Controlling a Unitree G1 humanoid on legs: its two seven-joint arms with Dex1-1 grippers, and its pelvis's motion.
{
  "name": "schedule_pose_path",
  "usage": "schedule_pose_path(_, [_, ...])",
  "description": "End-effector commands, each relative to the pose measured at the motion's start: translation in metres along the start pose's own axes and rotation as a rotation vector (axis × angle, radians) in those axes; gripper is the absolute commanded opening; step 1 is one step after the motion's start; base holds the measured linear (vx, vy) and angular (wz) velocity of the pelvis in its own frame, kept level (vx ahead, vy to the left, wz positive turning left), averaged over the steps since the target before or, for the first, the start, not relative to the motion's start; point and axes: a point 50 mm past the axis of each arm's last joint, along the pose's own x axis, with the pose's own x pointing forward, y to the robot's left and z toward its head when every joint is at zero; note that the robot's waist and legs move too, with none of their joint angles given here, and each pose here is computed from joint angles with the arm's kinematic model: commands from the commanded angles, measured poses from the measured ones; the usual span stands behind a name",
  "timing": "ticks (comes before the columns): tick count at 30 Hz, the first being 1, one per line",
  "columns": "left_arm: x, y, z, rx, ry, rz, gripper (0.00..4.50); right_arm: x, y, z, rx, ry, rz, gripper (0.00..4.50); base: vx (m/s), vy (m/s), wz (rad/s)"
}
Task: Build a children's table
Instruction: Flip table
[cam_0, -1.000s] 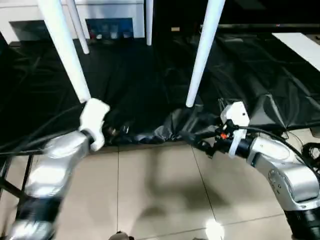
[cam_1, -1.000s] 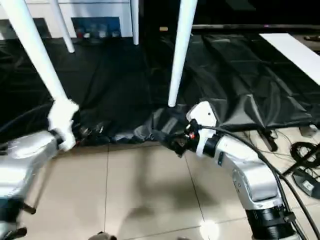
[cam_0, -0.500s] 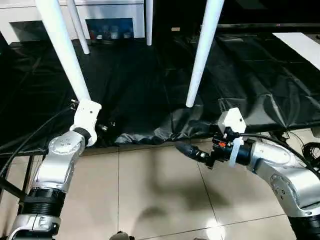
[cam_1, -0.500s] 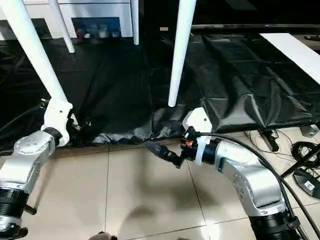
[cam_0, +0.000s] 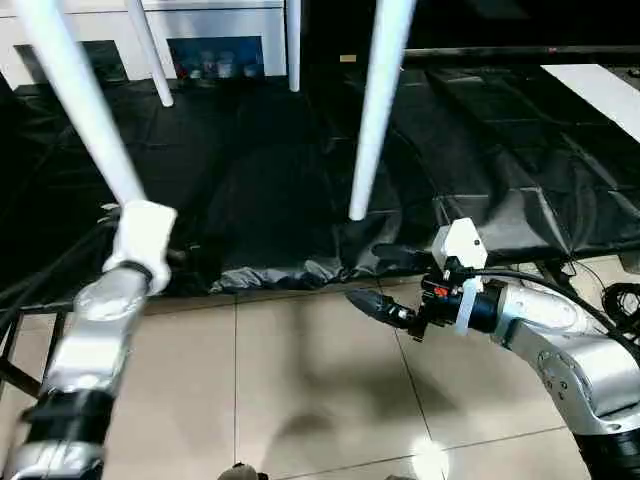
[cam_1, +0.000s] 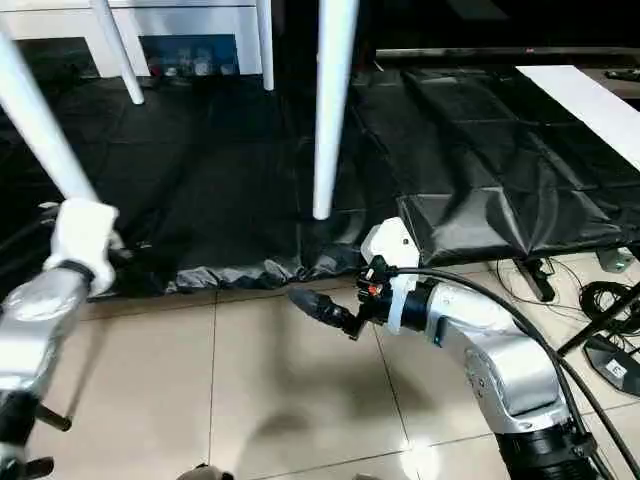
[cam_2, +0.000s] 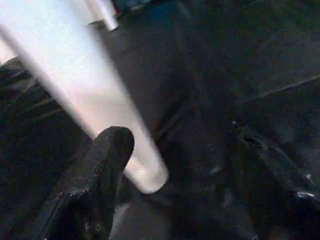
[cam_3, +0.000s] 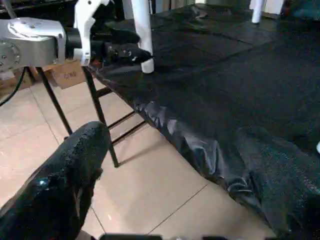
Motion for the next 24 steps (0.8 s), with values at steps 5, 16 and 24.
schedule_pose_path(5, [-0.007, 0.014, -0.001, -0.003, -0.003, 0.069, 3.52, -0.001, 0.001, -0.002, 0.001, 0.0, -0.009, 4.5, 0.0, 0.0, 0.0])
schedule_pose_path(16, [-0.05, -0.043, 0.028, -0.255, -0.254, 0.017, 3.52, -0.015, -0.003, -0.022, 0.025, -0.018, -0.367, 4.5, 0.0, 0.0, 0.0])
schedule_pose_path(24, [-0.06, -0.065, 0.034, -0.253, -0.277, -0.002, 3.52, -0.018, -0.009, -0.033, 0.064, -0.099, -0.599, 4.5, 0.0, 0.0, 0.0])
